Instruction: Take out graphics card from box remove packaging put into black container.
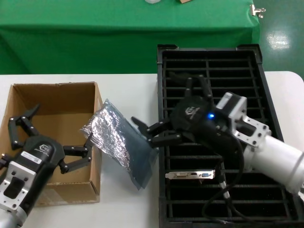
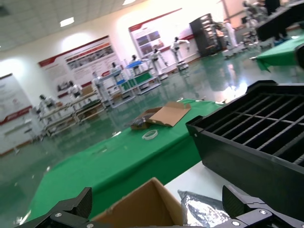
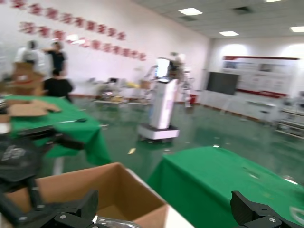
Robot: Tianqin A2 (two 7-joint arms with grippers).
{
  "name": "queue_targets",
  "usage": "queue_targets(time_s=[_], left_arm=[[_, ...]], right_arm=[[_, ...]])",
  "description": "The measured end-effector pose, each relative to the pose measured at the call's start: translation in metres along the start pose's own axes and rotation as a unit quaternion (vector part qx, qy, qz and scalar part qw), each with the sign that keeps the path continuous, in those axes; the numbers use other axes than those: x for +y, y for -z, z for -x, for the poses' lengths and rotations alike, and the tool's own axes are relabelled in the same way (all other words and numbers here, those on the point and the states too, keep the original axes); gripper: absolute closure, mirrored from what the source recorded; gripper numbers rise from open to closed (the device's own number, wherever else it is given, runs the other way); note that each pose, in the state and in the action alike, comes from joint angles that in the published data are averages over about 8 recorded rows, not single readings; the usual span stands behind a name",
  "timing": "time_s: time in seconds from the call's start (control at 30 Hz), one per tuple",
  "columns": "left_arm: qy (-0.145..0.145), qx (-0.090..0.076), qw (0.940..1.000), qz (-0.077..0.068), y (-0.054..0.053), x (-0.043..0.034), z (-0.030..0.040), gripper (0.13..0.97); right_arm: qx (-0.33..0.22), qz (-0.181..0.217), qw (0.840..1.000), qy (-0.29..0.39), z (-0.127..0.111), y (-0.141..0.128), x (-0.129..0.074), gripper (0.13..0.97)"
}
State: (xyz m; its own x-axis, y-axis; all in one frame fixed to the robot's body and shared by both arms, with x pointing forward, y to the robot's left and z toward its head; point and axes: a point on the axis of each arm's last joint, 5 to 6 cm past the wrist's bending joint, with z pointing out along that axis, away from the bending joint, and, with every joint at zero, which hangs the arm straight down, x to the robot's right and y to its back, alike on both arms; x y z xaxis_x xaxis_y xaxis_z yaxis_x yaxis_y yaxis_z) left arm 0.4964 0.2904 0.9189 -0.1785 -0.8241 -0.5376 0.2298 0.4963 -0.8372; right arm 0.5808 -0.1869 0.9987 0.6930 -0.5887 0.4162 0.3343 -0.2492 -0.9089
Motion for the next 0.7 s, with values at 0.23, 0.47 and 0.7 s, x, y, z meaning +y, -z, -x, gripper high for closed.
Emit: queue_targets(time_s=[0.23, 0.47, 0.7], left_arm=[[0.056, -0.022, 0.9981, 0.014, -0.001, 0.0114, -0.008, 0.135], [0.112, -0.045, 0.9923, 0.03, -0.002, 0.0228, -0.0168, 0.132], [0.166, -0.068, 0.9825, 0.048, -0.002, 0.0343, -0.0267, 0.132]], right_arm=[[0.086, -0.008, 0.995, -0.044, 0.007, 0.019, 0.029, 0.13], [0.177, 0.003, 0.981, -0.084, 0.017, 0.042, 0.059, 0.13], [0.271, 0.033, 0.955, -0.119, 0.03, 0.072, 0.09, 0.13]])
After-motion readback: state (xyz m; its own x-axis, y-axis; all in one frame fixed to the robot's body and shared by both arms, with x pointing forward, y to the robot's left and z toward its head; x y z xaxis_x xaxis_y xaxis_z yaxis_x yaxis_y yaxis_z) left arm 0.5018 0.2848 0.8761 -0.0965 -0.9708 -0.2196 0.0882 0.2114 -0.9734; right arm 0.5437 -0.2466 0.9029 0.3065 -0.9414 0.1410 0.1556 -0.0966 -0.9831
